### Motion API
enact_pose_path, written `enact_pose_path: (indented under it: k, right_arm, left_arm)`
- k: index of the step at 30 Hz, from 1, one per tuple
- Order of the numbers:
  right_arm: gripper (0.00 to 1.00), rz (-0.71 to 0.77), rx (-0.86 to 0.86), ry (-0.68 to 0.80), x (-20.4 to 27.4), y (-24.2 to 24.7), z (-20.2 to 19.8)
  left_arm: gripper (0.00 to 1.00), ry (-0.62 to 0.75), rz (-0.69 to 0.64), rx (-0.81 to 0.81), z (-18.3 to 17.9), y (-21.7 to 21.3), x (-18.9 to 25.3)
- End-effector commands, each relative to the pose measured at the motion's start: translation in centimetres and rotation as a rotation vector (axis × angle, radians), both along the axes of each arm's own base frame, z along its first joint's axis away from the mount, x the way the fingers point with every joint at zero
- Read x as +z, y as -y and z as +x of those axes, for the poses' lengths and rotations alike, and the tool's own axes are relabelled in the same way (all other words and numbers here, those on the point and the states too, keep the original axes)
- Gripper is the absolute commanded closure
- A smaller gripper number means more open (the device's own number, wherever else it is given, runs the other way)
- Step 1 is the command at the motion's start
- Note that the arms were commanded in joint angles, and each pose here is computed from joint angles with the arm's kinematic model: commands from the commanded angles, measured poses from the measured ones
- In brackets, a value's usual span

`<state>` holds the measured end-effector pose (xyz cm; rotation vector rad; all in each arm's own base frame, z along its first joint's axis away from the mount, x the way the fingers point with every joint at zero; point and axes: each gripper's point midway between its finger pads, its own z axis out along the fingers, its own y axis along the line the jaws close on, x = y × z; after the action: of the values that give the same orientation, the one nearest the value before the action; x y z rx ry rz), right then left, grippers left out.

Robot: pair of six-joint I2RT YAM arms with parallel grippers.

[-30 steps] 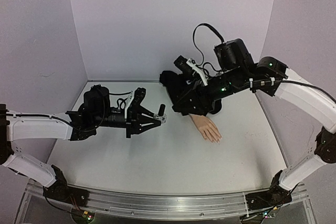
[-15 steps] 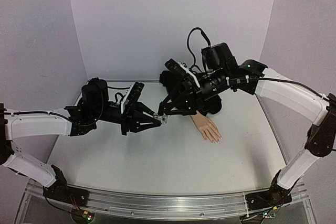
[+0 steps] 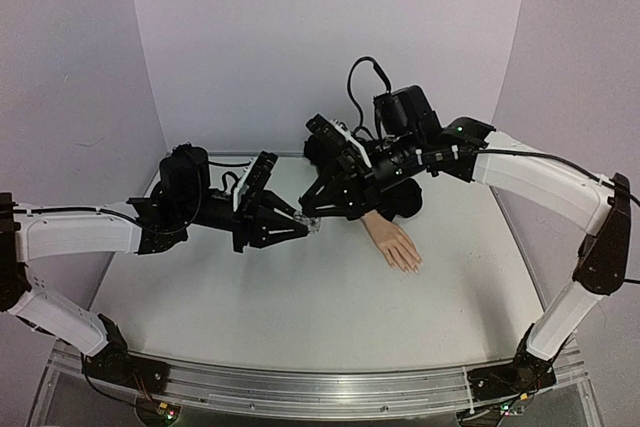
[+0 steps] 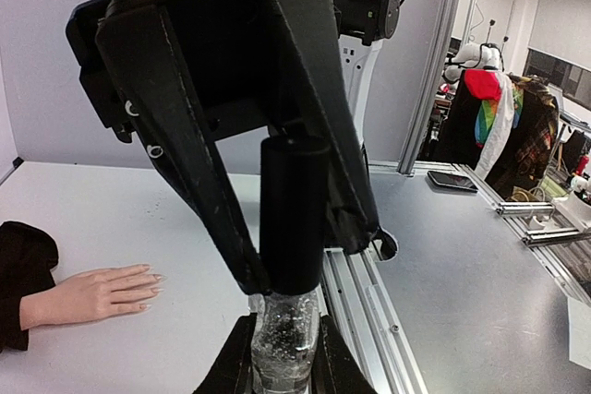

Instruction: Paint the nails

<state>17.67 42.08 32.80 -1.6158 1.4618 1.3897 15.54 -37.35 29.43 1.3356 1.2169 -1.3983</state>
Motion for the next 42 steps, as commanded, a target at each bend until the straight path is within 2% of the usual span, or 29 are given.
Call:
enact_pose_path:
  k: [1,6,13,21,25,27,30,32,35,39,40,41,42]
  right_arm:
    - [0.79,0.064,0.011,0.046,2.0,-0.7,0.3]
    - [0.99,0.042,-0.024,0.078,0.8,-0.9,1.1]
    - [1.0,-0.026,-0.134,0.108,-3.7,-2.0,4.0]
    - [1.0,-0.048,-0.283,0.146,-6.4,-3.9,8.4]
    - [1.0,-0.103,-0.53,0.076,-8.0,-4.7,13.1]
    - [1.0,-0.123,-0.689,0.057,-8.9,-4.9,15.4]
    - [1.0,-0.15,-0.939,0.012,-9.8,-5.5,17.6]
    - [1.0,-0.134,-1.006,-0.061,-9.6,-6.3,17.7]
    - [1.0,-0.115,-0.98,-0.172,-9.3,-8.0,16.8]
    - [1.0,-0.152,-0.984,-0.222,-9.5,-8.3,16.4]
    - [0.98,-0.162,-0.995,-0.218,-9.3,-7.9,16.4]
    - [0.92,-0.168,-1.006,-0.216,-9.0,-7.4,16.4]
    - [0.81,-0.17,-1.012,-0.215,-8.5,-6.9,16.2]
  left_arm:
    - [1.0,0.049,-0.057,-0.009,0.4,0.0,2.6]
    - [1.0,0.051,-0.067,0.074,2.0,-0.1,3.1]
    - [1.0,0.104,-0.158,0.442,8.5,-1.5,6.6]
    - [1.0,0.157,-0.278,0.557,12.0,-1.2,11.0]
    - [1.0,0.192,-0.285,0.797,16.6,-2.1,11.1]
    - [1.0,0.261,-0.274,0.879,18.4,-2.1,11.2]
    - [1.0,0.374,-0.296,0.883,19.2,-1.2,11.2]
    - [1.0,0.44,-0.297,0.82,18.6,-0.2,11.1]
    - [1.0,0.532,-0.324,0.723,16.7,0.5,11.0]
    - [1.0,0.522,-0.314,0.661,15.5,0.6,10.9]
    - [1.0,0.5,-0.313,0.649,15.2,0.6,10.6]
    - [1.0,0.477,-0.309,0.642,15.0,0.5,10.4]
    - [1.0,0.449,-0.304,0.64,14.9,0.4,10.0]
